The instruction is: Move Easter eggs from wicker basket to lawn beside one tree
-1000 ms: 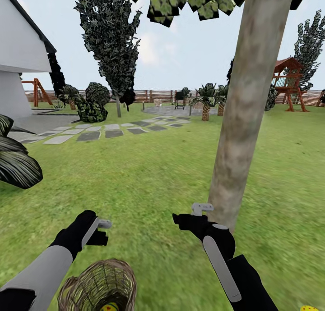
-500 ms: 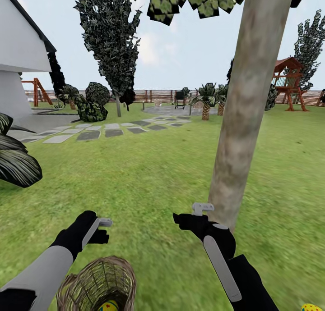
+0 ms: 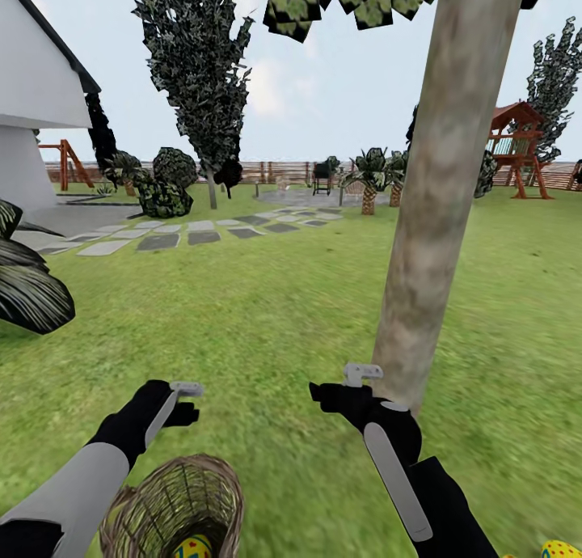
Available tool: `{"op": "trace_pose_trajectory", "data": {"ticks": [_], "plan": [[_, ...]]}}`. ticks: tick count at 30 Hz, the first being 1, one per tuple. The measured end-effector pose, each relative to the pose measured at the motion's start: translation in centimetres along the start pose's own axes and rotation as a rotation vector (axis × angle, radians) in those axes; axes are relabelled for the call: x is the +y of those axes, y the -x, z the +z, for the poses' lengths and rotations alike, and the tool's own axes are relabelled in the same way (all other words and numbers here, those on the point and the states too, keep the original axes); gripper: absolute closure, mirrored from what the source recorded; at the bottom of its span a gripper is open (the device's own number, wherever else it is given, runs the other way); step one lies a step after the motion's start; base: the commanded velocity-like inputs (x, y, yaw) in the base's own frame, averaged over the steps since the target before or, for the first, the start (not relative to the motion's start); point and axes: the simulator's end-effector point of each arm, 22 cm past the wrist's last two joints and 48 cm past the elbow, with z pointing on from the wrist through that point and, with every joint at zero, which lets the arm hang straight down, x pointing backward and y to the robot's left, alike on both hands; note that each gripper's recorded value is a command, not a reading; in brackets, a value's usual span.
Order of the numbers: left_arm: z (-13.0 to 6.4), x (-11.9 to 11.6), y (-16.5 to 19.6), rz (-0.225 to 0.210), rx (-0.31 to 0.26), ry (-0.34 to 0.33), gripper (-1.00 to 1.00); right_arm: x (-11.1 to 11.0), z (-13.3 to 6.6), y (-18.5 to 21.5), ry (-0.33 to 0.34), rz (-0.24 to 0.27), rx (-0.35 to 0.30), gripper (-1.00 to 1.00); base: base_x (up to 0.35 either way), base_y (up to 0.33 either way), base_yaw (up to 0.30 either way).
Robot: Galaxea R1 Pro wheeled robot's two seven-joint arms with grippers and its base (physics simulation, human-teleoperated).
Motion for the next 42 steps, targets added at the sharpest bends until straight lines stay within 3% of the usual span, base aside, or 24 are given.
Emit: {"op": "trace_pose_trajectory", "data": {"ticks": [6, 19, 33, 42], "plan": [[1.1, -0.2, -0.7, -0.002, -0.004, -0.005, -1.0, -0.2, 0.5, -1.0, 0.0, 0.0, 0.0, -1.0, 0.0, 0.0, 0.0], [6.0, 0.1, -6.4, -0.02, 0.038, 0.005, -1.0, -0.8, 1.5, -3.4, 0.001, 0.0, 0.003, -1.0, 0.0, 0.0, 0.0], [8.8, 0.1, -7.6, -0.029, -0.022, 0.011, -1.0, -1.3, 2.6, -5.9, 0.002, 0.0, 0.001, -1.0, 0.0, 0.0, 0.0], [10.4, -0.4, -8.2, -0.096, -0.056, -0.02, -1.0, -1.8, 3.2, -7.5, -0.001, 0.001, 0.0, -1.0, 0.0, 0.0, 0.0]]}}
